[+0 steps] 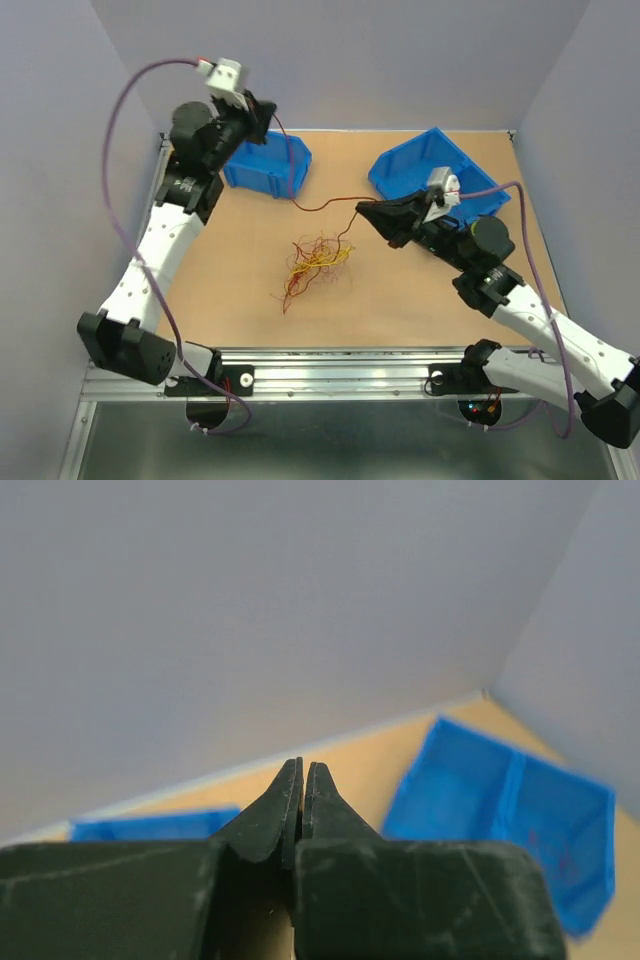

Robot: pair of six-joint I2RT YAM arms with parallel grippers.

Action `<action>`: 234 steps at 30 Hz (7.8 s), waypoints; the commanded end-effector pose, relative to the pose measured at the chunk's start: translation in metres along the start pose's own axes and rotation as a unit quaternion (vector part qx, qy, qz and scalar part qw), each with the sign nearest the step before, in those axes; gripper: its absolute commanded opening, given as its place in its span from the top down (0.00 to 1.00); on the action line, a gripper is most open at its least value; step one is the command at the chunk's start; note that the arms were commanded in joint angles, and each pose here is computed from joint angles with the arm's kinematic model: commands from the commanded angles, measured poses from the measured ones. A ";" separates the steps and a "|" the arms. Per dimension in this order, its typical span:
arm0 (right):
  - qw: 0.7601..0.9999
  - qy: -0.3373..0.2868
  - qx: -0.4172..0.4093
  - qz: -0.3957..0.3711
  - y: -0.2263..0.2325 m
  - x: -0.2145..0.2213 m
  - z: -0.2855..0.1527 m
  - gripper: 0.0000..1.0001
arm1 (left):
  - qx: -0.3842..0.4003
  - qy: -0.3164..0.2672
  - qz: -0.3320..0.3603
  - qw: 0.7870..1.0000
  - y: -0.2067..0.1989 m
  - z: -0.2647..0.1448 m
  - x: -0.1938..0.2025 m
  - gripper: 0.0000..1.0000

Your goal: Untangle the cables

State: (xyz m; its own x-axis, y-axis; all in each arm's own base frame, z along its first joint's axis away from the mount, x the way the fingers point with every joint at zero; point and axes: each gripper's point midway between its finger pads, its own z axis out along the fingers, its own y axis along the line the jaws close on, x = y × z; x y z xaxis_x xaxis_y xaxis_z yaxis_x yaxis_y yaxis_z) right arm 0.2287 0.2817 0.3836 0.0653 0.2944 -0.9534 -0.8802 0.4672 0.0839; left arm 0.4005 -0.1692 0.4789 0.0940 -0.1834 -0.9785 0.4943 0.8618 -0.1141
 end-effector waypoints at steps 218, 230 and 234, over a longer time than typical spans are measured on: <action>0.986 0.102 0.049 0.123 -0.125 0.090 -0.012 0.29 | 0.199 0.069 0.152 0.966 -0.133 -0.051 0.148 1.00; 0.993 0.110 -0.004 0.053 -0.069 0.115 0.025 0.21 | 0.246 0.074 0.150 0.955 -0.157 -0.048 0.063 1.00; 0.994 0.089 -0.029 0.054 -0.054 0.101 0.023 0.20 | 0.257 0.079 0.144 0.952 -0.161 -0.051 0.061 1.00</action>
State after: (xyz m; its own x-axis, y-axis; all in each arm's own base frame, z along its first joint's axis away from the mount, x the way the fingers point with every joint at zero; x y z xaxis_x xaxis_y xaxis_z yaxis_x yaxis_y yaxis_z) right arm 0.3016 0.3103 0.2598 -0.2367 0.1244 -0.9636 -0.8768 0.4000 0.2670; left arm 0.2897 -0.2930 0.4282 0.2020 0.1286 -0.9709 0.8019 0.5474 0.2394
